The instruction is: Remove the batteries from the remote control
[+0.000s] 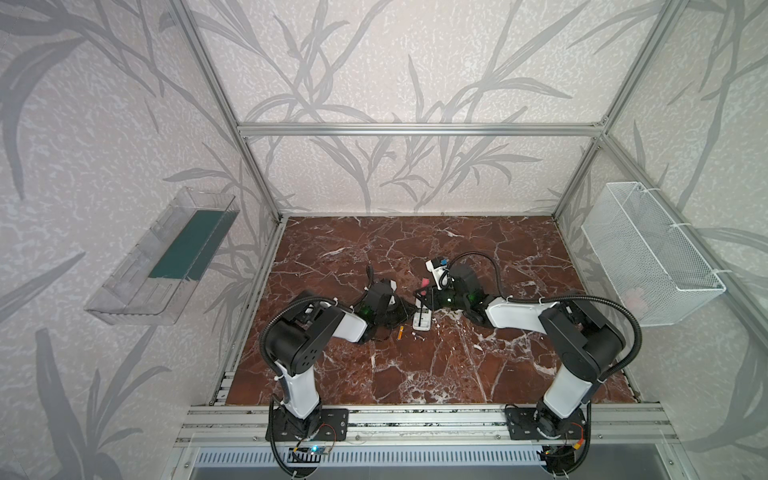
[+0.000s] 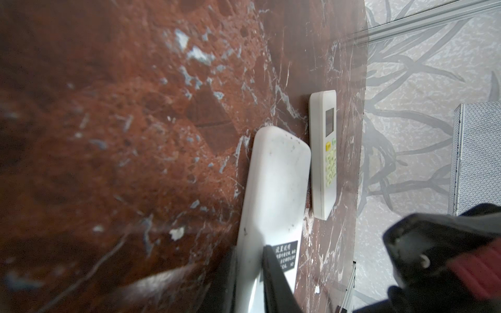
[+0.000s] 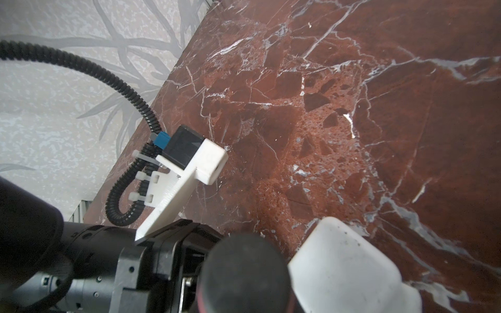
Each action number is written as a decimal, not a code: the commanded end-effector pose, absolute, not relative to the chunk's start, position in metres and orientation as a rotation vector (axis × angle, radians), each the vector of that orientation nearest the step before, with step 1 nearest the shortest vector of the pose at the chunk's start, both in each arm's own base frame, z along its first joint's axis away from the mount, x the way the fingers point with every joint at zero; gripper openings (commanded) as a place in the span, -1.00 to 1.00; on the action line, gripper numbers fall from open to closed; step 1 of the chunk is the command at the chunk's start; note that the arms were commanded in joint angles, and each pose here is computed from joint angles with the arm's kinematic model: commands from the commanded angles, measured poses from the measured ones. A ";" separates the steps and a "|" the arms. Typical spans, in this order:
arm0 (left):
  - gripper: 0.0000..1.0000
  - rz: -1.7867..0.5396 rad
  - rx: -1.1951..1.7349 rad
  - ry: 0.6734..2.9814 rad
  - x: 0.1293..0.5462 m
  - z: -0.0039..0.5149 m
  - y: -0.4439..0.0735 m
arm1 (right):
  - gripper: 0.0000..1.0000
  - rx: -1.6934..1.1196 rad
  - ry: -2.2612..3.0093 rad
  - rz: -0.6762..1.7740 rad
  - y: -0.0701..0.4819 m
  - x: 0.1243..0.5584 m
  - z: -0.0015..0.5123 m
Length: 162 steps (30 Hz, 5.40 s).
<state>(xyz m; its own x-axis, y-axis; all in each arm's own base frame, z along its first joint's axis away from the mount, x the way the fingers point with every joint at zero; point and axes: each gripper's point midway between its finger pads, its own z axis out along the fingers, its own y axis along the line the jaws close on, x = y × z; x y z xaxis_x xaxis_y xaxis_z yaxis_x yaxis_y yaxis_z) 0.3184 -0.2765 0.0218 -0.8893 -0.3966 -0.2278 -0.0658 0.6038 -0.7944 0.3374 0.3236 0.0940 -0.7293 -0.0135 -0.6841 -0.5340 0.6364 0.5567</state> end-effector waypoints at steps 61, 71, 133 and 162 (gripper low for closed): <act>-0.20 -0.391 0.595 2.718 0.285 0.035 -0.362 | -0.96 0.124 2.619 0.420 0.106 0.297 0.065; -0.21 -0.248 0.581 2.723 0.299 0.023 -0.341 | -0.19 0.188 2.779 0.299 0.081 0.295 0.045; 0.23 -0.197 0.152 2.410 0.354 0.123 -0.208 | -0.01 -0.537 2.729 0.030 0.190 0.345 0.017; 0.69 -1.190 0.454 1.939 0.310 0.277 -0.288 | -0.38 -0.621 1.972 0.602 0.262 0.315 0.235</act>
<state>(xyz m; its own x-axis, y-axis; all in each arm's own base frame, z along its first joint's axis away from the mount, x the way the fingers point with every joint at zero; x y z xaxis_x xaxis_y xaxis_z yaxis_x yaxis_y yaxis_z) 0.3173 -0.2712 0.2537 -0.5619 -0.0419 -0.8261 0.6223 0.6366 -0.4555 0.3202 0.2436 0.2094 -0.5156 -0.1911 -0.8352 -0.5610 0.8121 0.1605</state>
